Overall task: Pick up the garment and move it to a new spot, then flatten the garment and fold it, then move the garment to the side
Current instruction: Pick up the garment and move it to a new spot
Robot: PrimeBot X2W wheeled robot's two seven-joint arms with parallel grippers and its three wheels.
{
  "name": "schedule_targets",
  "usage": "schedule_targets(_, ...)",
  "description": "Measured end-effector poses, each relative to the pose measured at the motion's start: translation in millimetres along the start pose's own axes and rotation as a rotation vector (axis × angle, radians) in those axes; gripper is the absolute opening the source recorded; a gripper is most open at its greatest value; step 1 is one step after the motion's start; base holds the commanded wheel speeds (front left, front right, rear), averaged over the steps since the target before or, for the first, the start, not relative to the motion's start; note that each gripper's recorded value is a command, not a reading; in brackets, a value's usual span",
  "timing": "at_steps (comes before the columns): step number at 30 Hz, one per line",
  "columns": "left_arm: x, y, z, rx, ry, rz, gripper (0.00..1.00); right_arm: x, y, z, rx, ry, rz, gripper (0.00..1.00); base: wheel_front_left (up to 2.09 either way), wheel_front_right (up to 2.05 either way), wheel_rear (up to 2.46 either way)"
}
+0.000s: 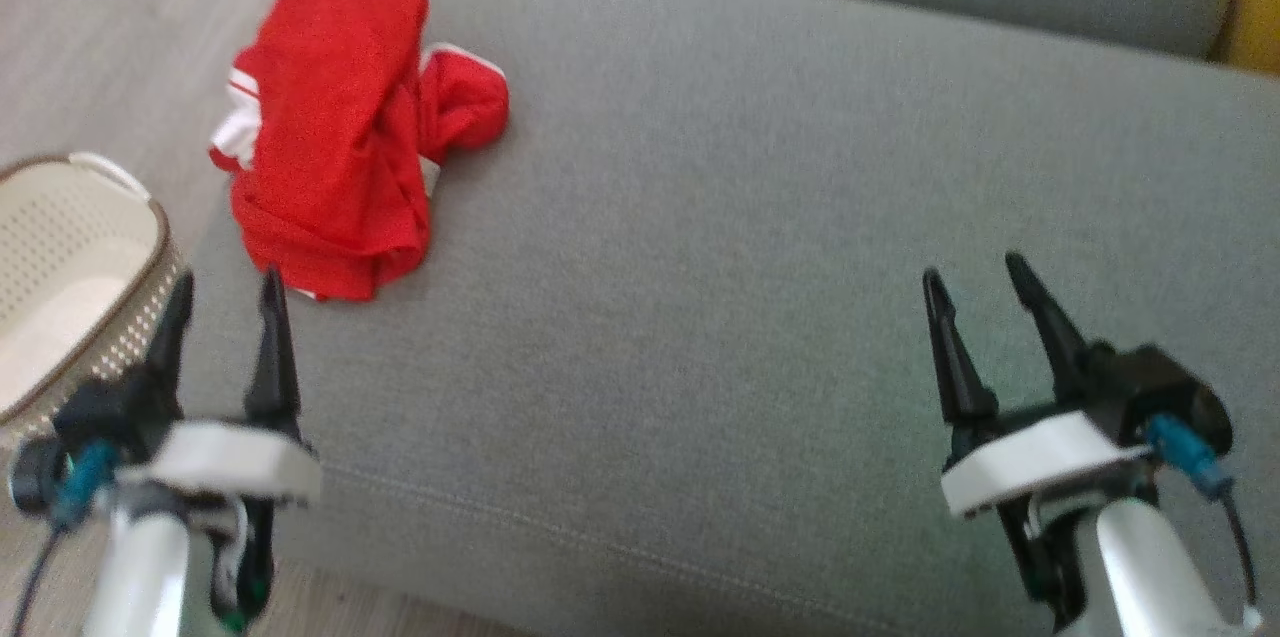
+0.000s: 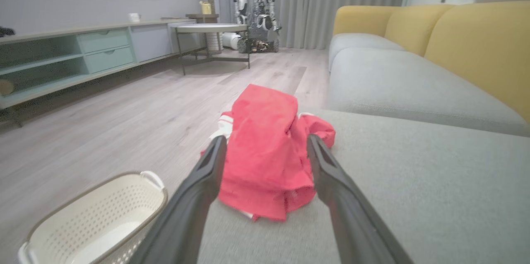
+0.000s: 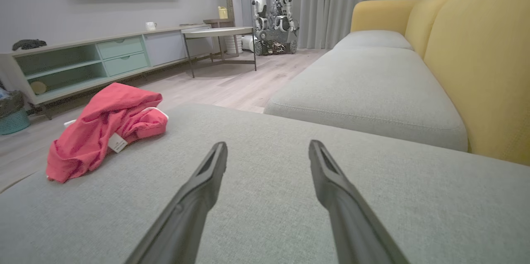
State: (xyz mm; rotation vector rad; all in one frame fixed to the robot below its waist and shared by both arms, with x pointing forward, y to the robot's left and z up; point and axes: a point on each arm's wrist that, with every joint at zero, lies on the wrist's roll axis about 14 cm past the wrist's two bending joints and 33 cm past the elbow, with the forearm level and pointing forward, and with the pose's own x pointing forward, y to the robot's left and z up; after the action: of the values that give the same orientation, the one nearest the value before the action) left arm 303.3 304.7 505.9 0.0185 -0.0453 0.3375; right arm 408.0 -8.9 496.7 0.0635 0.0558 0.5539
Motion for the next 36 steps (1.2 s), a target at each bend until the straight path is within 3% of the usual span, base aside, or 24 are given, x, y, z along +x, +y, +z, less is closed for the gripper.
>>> schedule_targets(7,78,-25,13,-0.009,-0.045,-0.050,1.00,37,-30,-8,-0.017,0.018,-0.024,1.00,0.00,0.00,0.00)
schedule_targets(15,143,-48,-60,-0.023,0.173,-0.096,1.00,56,-59,-43,-0.007,0.086,-0.054,1.00,0.00,0.00,0.00)
schedule_targets(25,171,-47,-131,0.004,0.430,-0.051,1.00,60,-77,-62,0.003,0.116,-0.084,1.00,0.00,0.00,0.00)
schedule_targets(26,172,-46,-133,-0.004,0.440,-0.043,0.85,60,-78,-63,0.003,0.118,-0.086,1.00,0.00,0.00,0.00)
schedule_targets(27,172,-46,-133,-0.004,0.445,-0.039,0.29,59,-78,-63,0.002,0.120,-0.088,1.00,0.00,0.00,0.00)
schedule_targets(28,173,-44,-131,-0.008,0.441,-0.034,0.00,59,-78,-62,0.002,0.117,-0.089,1.00,0.00,0.00,0.00)
schedule_targets(31,177,-38,-117,-0.018,0.399,-0.023,0.00,58,-80,-56,-0.003,0.100,-0.097,1.00,0.00,0.00,0.00)
schedule_targets(36,190,-34,-56,-0.027,0.197,-0.036,0.00,54,-80,-40,-0.013,0.060,-0.112,1.00,0.00,0.00,0.00)
